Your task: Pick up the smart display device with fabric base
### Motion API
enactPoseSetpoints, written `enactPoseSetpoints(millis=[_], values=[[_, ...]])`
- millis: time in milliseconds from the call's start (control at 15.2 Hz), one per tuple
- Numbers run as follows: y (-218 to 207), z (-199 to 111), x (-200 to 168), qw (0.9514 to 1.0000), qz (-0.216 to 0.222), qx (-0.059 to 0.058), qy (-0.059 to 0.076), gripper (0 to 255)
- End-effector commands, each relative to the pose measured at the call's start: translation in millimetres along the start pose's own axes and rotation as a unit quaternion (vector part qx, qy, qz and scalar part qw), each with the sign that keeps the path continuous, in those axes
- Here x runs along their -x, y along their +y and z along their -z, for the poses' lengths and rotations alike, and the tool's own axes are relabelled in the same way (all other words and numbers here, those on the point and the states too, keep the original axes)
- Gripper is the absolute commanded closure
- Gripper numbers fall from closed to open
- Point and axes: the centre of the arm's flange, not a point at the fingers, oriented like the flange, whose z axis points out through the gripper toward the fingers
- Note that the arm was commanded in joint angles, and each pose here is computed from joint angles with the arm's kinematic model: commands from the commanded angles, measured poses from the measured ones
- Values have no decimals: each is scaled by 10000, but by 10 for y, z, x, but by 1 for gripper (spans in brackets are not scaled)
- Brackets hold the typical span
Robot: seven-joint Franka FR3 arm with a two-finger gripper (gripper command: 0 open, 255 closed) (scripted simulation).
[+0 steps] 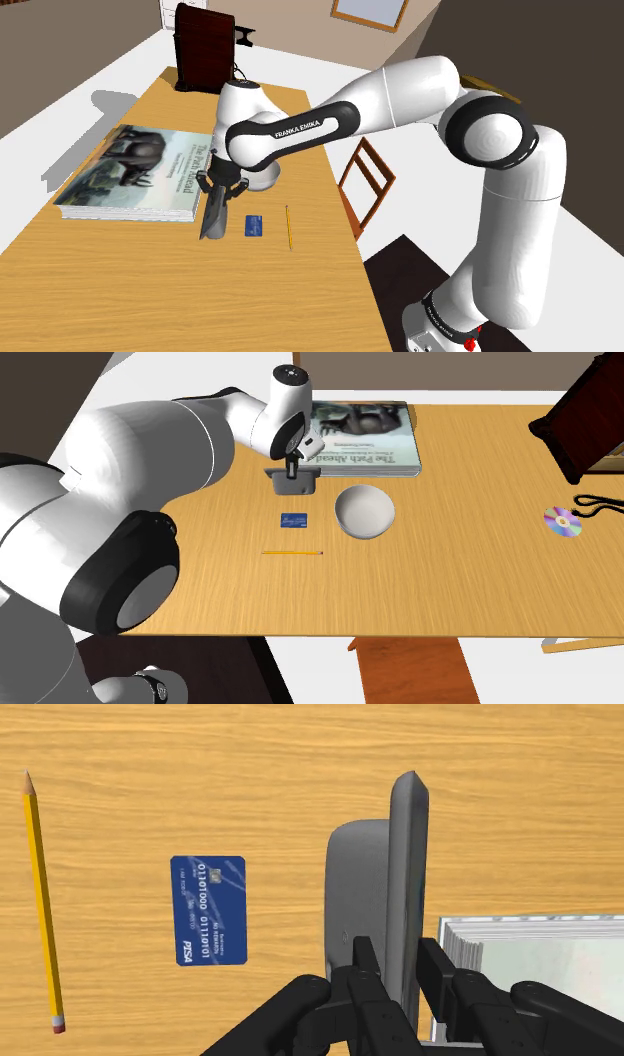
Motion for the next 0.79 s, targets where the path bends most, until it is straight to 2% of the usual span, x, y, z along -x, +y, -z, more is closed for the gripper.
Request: enactPoseSetpoints(millis=[0,594,726], values=[[-5,110,3,10000,1,-3,1,255],[-69,580,32,10000,1,-3,1,255],[-70,588,32,10000,1,-3,1,255]])
